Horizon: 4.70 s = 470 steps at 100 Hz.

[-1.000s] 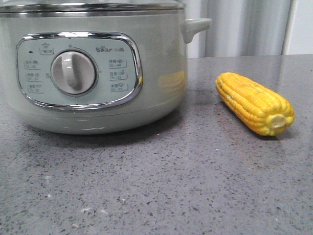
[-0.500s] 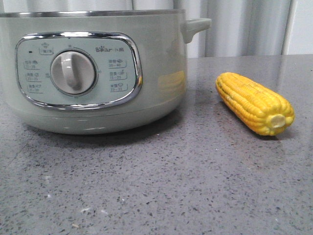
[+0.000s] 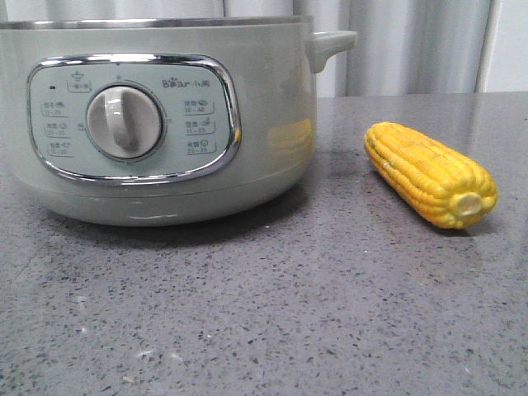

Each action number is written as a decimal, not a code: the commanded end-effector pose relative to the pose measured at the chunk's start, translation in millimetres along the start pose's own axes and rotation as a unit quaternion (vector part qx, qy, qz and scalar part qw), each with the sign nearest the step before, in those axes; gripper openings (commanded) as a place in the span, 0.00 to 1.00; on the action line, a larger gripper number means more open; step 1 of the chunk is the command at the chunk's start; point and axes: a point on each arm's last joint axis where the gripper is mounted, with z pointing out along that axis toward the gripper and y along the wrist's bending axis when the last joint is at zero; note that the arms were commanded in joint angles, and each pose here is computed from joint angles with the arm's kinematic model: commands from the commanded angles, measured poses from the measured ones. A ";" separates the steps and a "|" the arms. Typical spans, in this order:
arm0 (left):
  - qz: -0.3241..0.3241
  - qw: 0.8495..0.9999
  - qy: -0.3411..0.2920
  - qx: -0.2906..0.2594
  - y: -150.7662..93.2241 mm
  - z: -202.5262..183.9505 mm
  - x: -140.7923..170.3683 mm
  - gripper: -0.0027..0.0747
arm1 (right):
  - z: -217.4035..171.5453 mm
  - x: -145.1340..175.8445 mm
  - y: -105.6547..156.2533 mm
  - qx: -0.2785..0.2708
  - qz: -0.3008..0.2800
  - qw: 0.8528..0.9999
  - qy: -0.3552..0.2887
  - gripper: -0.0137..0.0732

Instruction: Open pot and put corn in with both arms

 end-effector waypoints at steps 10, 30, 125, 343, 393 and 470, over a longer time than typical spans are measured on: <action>0.027 0.993 -0.099 -0.064 24.7 -47.5 -34.6 0.01 | 0.1 -14.1 1.2 -0.005 -0.004 0.999 -0.047 0.08; 0.058 0.985 -0.090 -0.133 41.1 -90.9 -12.5 0.01 | 0.1 -14.1 1.2 -0.005 -0.004 0.999 -0.047 0.08; 0.000 0.986 0.012 -0.169 56.7 -108.4 140.1 0.01 | 0.3 -13.4 1.1 -0.005 -0.004 0.999 -0.046 0.08; 0.037 0.988 -0.098 -0.111 38.8 -112.8 79.2 0.51 | 110.2 -101.3 91.6 -0.150 -0.028 0.944 0.291 0.54; 0.054 0.980 -0.158 -0.111 31.2 -129.6 39.0 0.51 | 180.3 -59.6 120.0 -0.132 -0.023 0.887 0.442 0.54; 0.054 0.979 -0.160 -0.111 30.9 -130.5 38.3 0.51 | 148.1 -131.0 103.6 -0.115 -0.079 0.922 0.362 0.16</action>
